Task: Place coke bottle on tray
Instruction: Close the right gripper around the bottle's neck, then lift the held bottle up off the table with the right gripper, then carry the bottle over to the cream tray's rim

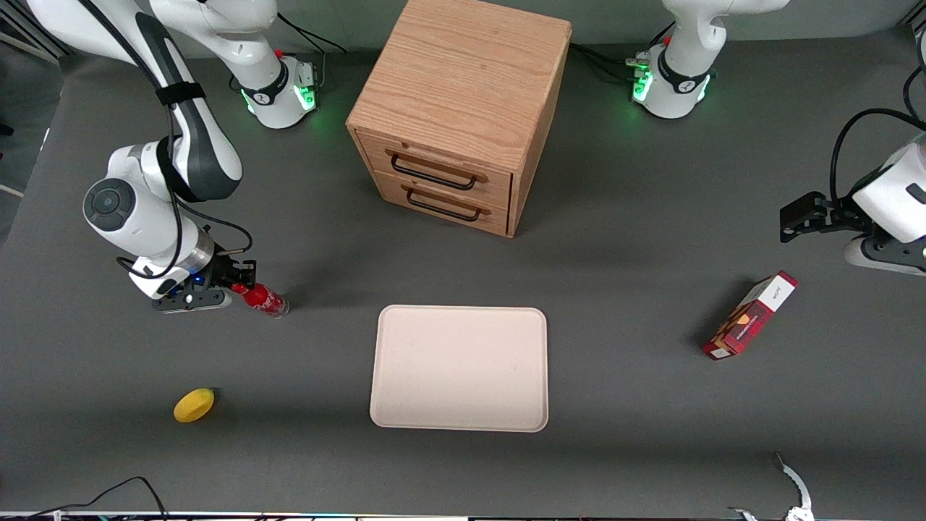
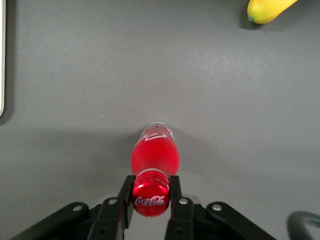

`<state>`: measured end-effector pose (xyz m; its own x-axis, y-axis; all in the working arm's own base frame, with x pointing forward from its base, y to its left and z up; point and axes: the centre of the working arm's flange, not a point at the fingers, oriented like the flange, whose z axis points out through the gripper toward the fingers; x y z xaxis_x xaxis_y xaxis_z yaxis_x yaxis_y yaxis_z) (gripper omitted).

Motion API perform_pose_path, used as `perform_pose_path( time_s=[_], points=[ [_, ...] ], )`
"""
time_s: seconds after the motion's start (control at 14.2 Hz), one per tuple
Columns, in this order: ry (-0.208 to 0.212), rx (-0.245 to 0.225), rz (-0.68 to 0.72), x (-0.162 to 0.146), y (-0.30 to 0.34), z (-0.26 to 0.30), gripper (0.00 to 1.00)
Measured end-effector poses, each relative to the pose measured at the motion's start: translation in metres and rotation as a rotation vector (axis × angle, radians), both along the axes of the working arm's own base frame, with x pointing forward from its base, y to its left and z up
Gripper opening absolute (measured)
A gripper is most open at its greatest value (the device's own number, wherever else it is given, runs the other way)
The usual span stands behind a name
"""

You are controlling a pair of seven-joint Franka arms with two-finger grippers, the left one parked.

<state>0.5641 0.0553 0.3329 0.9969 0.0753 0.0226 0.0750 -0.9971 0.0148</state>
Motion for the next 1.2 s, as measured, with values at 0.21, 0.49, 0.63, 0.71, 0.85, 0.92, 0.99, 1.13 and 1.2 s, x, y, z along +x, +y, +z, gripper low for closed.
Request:
perform_pose_path(
  time_s=[0.21, 0.49, 0.63, 0.71, 0.85, 0.92, 0.99, 1.13, 1.2],
  points=[
    [0.015, -0.01, 0.002, 0.009, 0.003, 0.036, 0.31],
    [0.05, -0.027, -0.007, 0.025, 0.004, 0.13, 0.31],
    [0.039, -0.029, -0.009, 0.029, 0.005, 0.174, 0.31],
    [0.035, -0.029, -0.006, 0.03, 0.008, 0.196, 0.31],
    [0.038, -0.03, -0.003, 0.027, 0.012, 0.244, 0.31],
    [0.038, -0.029, -0.005, 0.024, 0.012, 0.265, 0.31],
    [0.031, -0.028, -0.007, 0.022, 0.011, 0.282, 0.31],
    [0.007, -0.023, -0.006, 0.022, 0.012, 0.302, 0.31],
    [-0.002, -0.019, 0.003, 0.024, 0.017, 0.305, 0.31]
  ],
)
